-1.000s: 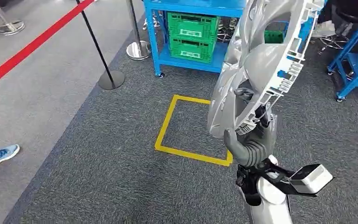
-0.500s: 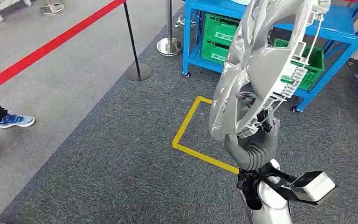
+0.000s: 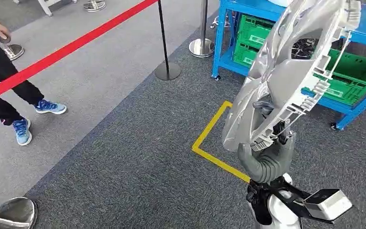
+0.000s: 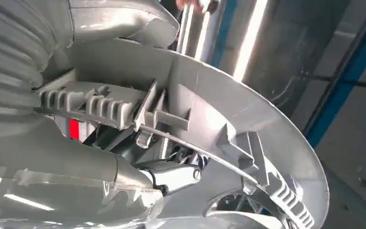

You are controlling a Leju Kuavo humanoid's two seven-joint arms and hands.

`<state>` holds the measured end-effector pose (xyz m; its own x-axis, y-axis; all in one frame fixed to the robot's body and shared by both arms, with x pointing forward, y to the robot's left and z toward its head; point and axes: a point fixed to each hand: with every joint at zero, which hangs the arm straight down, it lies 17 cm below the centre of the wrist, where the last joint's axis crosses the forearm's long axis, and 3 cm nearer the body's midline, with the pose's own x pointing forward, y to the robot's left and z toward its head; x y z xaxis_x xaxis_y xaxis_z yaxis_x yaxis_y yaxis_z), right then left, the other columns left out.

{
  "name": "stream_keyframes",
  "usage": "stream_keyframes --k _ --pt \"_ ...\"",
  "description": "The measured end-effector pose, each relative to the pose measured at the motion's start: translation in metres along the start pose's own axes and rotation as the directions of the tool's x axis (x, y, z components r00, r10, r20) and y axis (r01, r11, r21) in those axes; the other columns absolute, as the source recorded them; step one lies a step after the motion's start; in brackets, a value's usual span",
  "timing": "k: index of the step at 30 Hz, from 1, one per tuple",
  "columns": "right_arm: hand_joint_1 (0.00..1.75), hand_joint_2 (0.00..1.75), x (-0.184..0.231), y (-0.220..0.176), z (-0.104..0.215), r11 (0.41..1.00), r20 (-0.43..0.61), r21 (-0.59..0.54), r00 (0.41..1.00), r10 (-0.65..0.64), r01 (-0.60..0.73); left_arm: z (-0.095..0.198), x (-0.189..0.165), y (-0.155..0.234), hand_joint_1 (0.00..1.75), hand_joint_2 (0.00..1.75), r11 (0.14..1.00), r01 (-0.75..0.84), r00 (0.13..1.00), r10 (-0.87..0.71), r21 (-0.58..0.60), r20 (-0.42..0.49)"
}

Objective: Take the parts from the cabinet and place them on the table.

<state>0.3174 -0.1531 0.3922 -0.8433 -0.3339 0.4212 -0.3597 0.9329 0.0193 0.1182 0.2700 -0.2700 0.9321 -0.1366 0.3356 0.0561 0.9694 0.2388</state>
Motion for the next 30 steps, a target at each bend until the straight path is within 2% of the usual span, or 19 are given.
stream_keyframes --k 30 --pt "1.75 1.75 0.003 -0.017 0.011 0.998 -0.015 -0.027 0.998 0.058 -0.058 0.002 -0.004 -0.008 0.00 1.75 1.000 0.010 1.000 -0.010 -0.014 -0.017"
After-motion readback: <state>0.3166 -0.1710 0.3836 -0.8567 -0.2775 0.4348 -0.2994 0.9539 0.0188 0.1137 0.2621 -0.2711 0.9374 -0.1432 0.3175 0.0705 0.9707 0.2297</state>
